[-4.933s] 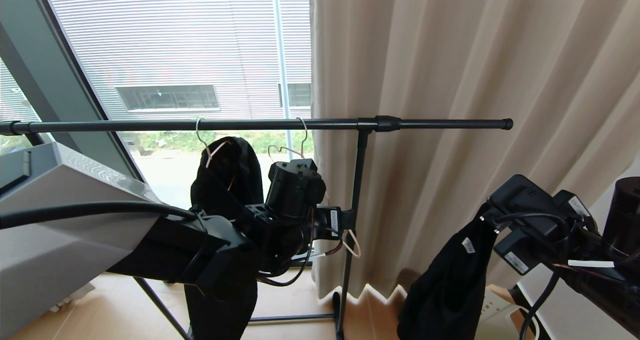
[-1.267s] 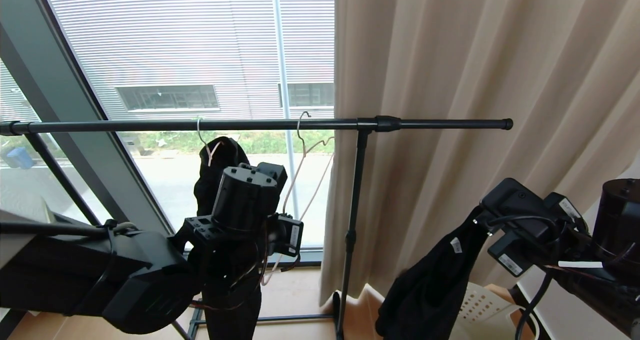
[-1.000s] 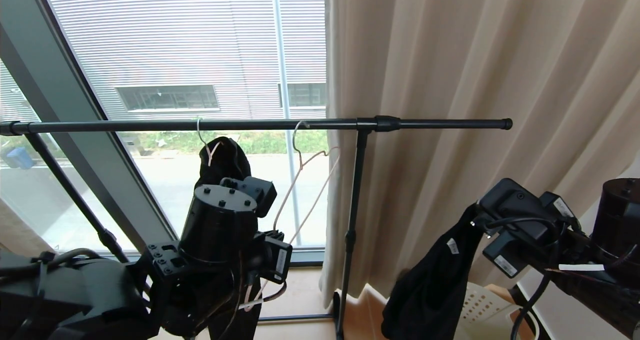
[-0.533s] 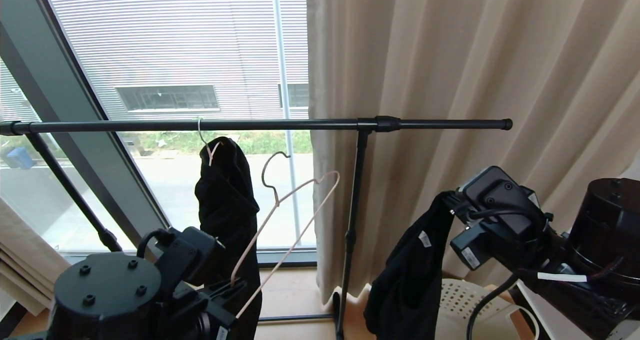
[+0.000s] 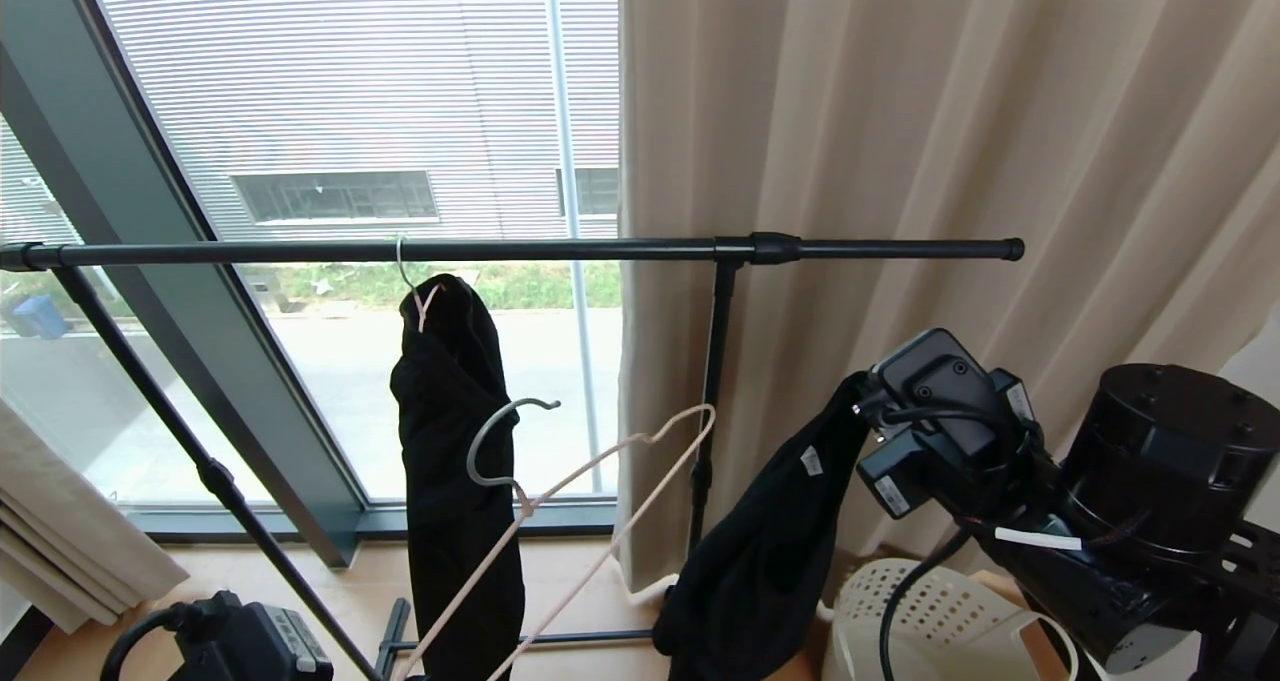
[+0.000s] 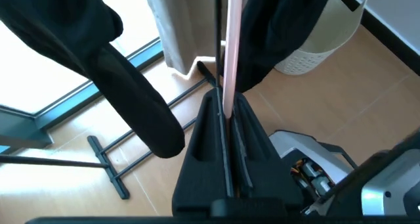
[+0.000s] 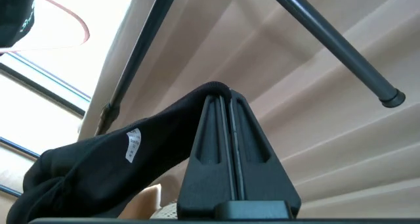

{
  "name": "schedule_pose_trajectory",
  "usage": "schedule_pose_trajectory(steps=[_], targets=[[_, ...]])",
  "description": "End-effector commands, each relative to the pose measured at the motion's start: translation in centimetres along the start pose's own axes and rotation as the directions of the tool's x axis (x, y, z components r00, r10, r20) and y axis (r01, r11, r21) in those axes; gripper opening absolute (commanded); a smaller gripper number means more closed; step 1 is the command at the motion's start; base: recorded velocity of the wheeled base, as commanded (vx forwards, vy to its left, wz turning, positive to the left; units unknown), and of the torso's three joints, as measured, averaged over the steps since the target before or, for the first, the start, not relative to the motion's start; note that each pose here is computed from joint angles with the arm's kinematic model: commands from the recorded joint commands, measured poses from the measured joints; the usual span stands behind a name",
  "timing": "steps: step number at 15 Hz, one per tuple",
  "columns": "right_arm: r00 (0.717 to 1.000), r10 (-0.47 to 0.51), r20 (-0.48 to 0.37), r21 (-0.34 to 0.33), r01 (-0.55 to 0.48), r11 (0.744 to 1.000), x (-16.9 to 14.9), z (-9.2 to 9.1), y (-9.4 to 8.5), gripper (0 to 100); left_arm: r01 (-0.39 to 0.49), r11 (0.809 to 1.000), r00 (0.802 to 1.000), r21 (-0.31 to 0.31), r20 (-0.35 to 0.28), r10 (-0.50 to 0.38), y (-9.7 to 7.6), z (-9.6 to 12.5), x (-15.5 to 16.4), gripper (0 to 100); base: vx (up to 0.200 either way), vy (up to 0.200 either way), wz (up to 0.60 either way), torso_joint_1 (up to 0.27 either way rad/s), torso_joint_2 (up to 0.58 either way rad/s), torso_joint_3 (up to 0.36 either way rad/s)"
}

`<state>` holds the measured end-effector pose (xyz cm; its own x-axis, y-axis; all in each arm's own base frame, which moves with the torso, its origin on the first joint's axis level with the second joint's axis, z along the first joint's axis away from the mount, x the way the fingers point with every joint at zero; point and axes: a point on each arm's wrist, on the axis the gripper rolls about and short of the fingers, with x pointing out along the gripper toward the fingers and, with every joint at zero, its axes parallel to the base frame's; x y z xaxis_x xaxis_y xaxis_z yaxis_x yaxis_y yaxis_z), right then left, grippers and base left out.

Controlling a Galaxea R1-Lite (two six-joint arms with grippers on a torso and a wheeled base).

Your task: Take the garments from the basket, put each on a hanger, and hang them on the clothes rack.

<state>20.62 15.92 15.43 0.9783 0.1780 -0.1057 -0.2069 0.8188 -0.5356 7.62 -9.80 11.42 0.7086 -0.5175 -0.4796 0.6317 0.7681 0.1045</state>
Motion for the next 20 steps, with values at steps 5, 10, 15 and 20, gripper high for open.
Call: schedule_pose_trajectory(steps=[5,10,15,20], targets=[[0.999,-0.04,-0.017,0.007,0.04,0.999,0.8,-0.3,-0.9,0,0.143,0.99,0.99,0.002,0.018,-0.143,-0.3,0.1,-0.4,0,0.0,0.0,0.0,0.0,0.0,0.0],[0.993,-0.105,-0.056,0.017,0.107,0.994,2.2,-1.1,-2.6,0,0.226,0.974,0.973,-0.014,0.048,-0.225,0.8,1.3,0.8,0,0.0,0.0,0.0,0.0,0.0,0.0],[0.993,-0.11,-0.047,0.022,0.111,0.994,2.3,-0.9,-2.6,0,0.283,0.959,0.955,0.027,0.083,-0.285,2.0,1.7,2.9,0,0.0,0.0,0.0,0.0,0.0,0.0],[0.993,-0.113,-0.04,0.028,0.114,0.993,2.2,-0.7,-2.7,0,0.305,0.952,0.95,0.021,0.065,-0.306,1.6,1.1,3.8,0,0.0,0.0,0.0,0.0,0.0,0.0]])
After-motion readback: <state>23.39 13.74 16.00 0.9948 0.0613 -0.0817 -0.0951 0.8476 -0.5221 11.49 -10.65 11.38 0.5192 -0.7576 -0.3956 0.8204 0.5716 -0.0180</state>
